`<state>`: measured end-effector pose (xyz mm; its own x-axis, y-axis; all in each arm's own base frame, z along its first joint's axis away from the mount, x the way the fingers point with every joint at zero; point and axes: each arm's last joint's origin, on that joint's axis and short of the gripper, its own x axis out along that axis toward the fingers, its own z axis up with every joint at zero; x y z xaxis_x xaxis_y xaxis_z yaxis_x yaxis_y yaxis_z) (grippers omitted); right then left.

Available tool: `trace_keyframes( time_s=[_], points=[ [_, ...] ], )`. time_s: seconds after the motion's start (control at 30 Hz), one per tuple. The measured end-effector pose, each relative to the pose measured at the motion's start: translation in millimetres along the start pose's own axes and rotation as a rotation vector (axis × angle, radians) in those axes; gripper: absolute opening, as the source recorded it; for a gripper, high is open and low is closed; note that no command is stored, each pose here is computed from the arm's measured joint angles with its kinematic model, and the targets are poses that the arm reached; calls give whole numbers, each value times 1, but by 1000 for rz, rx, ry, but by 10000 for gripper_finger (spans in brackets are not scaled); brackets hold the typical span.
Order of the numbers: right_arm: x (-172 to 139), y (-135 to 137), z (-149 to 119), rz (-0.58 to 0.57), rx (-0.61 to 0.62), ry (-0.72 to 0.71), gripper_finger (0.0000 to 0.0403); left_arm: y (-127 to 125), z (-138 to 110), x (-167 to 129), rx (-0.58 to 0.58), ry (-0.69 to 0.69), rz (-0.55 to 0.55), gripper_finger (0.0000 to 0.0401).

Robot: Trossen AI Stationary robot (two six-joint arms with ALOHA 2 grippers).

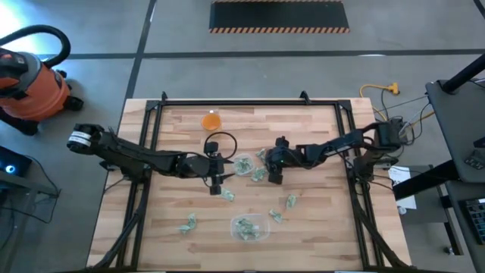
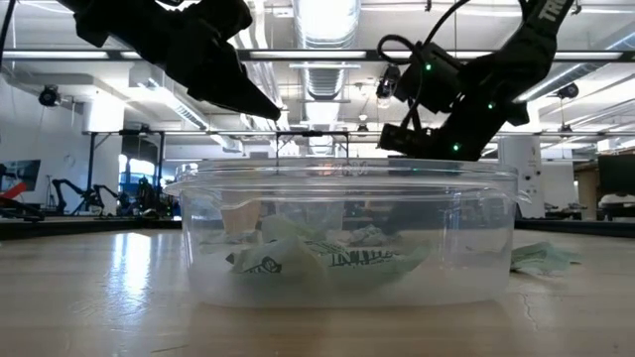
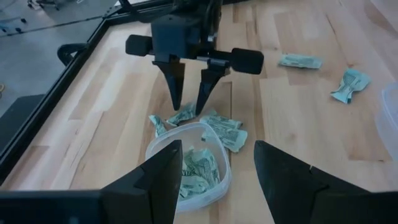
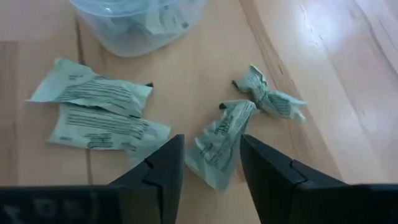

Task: Pick and place Stevia / Truvia into bins
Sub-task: Put the white stevia packet into the top transparent bin

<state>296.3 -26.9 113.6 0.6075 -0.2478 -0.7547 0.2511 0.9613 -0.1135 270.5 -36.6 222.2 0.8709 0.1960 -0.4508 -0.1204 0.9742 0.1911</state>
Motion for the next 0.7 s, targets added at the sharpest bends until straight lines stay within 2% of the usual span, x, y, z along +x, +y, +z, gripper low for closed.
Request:
trace_keyframes(
  time_s=[0.5, 0.7],
  points=[
    [3, -10, 0, -28, 56, 9, 111, 0, 0, 0, 0, 0, 0, 183],
    [3, -10, -3, -24, 59, 35, 83, 0, 0, 0, 0, 1, 0, 183]
  ],
)
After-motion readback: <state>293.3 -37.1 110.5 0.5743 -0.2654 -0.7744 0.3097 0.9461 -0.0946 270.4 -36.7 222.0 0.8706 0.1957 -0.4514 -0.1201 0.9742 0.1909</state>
